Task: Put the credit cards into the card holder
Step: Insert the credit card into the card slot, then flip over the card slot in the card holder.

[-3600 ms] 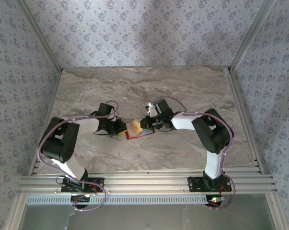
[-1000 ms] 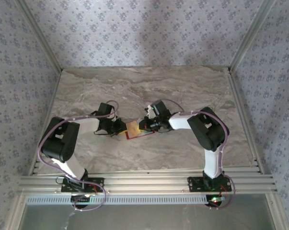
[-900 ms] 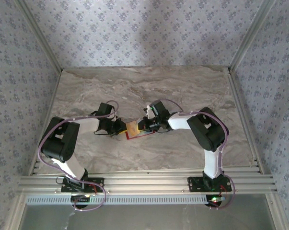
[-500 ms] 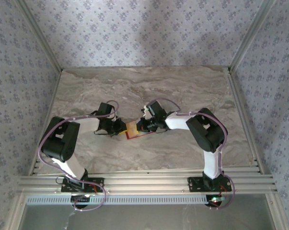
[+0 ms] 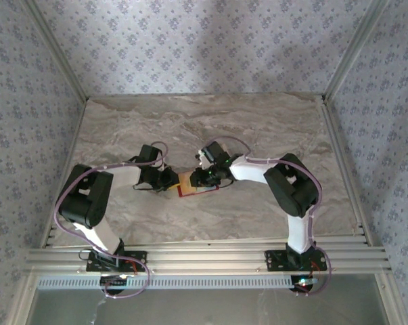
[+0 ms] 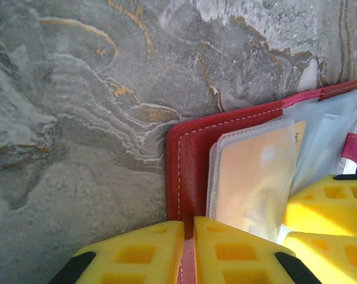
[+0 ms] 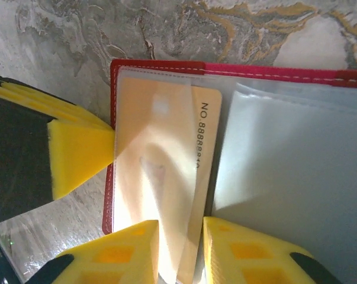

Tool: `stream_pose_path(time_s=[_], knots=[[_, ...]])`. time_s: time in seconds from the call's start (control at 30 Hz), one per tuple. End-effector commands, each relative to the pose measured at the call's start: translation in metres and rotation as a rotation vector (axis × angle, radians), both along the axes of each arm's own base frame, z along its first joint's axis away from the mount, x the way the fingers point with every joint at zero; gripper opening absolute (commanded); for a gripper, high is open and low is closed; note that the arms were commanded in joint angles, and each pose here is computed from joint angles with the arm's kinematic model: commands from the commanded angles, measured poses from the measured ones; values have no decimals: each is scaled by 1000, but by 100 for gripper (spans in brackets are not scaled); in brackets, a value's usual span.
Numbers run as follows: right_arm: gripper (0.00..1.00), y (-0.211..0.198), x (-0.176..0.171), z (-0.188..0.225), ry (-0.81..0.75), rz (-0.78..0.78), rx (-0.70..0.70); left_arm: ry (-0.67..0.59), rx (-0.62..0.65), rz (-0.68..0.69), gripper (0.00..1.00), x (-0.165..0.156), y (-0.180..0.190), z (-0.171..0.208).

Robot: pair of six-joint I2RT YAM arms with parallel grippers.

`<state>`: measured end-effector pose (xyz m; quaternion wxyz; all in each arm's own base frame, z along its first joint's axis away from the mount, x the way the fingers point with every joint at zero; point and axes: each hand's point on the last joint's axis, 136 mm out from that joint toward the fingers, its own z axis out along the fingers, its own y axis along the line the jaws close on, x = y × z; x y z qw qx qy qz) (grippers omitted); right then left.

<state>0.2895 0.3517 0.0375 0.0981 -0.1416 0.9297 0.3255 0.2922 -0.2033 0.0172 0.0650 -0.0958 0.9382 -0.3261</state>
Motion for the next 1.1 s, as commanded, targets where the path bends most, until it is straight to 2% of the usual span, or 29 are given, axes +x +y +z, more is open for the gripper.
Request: stream_pose_path(time_s=[0.0, 0.2, 0.43, 0.6, 1.07], knots=[[33, -15, -4, 10, -24, 29, -84, 87, 103, -7, 15, -20, 14, -30], [36, -27, 8, 26, -81, 37, -166, 88, 105, -7, 15, -20, 14, -31], [32, -44, 32, 41, -170, 45, -321, 85, 105, -8, 15, -19, 15, -30], [31, -51, 41, 34, -172, 45, -416, 87, 106, -7, 15, -19, 15, -31], [32, -49, 44, -3, -179, 90, -537, 89, 102, -6, 15, -19, 15, -31]])
